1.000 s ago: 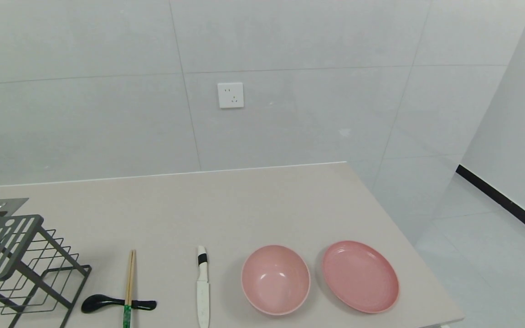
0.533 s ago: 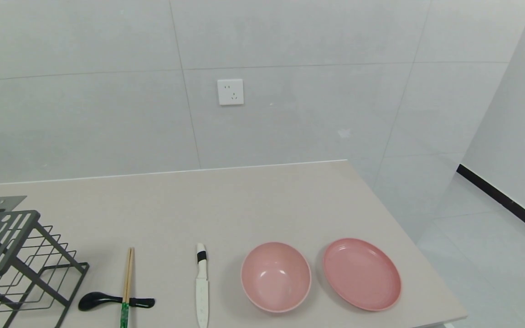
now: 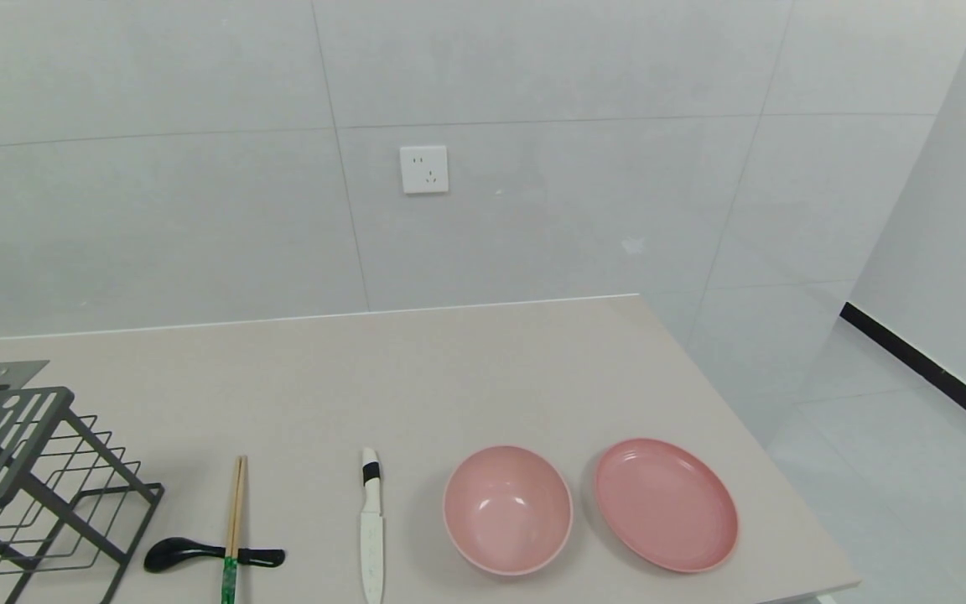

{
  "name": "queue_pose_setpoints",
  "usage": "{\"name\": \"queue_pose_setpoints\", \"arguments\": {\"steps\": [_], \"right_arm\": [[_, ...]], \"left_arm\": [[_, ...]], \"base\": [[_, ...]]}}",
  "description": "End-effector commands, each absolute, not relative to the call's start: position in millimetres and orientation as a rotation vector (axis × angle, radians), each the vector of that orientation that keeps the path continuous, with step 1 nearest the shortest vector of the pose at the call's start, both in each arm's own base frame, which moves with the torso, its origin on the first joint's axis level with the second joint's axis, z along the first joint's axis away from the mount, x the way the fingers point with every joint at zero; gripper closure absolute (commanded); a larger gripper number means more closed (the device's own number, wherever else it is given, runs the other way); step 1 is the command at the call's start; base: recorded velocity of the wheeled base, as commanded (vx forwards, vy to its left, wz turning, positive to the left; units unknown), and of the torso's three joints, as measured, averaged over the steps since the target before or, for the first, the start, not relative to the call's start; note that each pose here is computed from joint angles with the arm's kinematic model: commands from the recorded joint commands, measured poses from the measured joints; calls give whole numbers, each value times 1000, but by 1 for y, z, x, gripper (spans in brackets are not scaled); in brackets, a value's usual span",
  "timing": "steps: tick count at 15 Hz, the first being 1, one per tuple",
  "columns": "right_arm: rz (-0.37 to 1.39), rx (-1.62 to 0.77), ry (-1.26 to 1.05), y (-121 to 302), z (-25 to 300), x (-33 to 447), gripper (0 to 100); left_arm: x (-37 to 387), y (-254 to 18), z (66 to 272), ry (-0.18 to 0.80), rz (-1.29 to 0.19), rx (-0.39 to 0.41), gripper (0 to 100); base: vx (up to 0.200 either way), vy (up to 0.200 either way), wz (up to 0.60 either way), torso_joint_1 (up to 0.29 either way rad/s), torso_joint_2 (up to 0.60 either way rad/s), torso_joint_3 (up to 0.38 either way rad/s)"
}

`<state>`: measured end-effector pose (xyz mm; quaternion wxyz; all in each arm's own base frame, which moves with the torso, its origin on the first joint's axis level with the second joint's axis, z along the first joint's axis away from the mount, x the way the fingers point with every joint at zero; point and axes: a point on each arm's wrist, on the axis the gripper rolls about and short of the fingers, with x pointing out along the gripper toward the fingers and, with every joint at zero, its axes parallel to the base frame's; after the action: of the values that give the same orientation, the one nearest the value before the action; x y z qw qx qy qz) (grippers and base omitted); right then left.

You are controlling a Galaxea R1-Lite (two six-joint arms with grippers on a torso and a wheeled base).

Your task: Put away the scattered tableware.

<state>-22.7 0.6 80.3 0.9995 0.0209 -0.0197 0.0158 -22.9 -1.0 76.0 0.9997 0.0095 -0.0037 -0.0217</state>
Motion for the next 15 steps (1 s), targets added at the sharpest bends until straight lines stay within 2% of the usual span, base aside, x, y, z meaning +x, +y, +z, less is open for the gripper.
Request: {"name": "queue_pose_setpoints", "arguments": {"steps": [1, 3, 4, 7, 15], "right_arm": [[40, 77, -169, 1, 101, -27, 0], [65, 85, -289, 1, 136, -39, 0], [130, 80, -262, 2, 141, -39, 0], [366, 44, 53, 8, 117, -24, 0], [481, -69, 543, 11, 117, 42, 0]], "left_arm": [[-23, -1, 76, -7, -43, 23, 0], [-23, -1, 76, -7, -43, 23, 0], [-23, -1, 76, -7, -43, 23, 0], [-23, -1, 76, -7, -43, 23, 0], [-23, -1, 76, -8, -43, 35, 0]], "base": [[0, 0, 0, 0, 0, 0], [0, 0, 0, 0, 0, 0], [0, 0, 0, 0, 0, 0], [0, 0, 0, 0, 0, 0], [0, 0, 0, 0, 0, 0]]}}
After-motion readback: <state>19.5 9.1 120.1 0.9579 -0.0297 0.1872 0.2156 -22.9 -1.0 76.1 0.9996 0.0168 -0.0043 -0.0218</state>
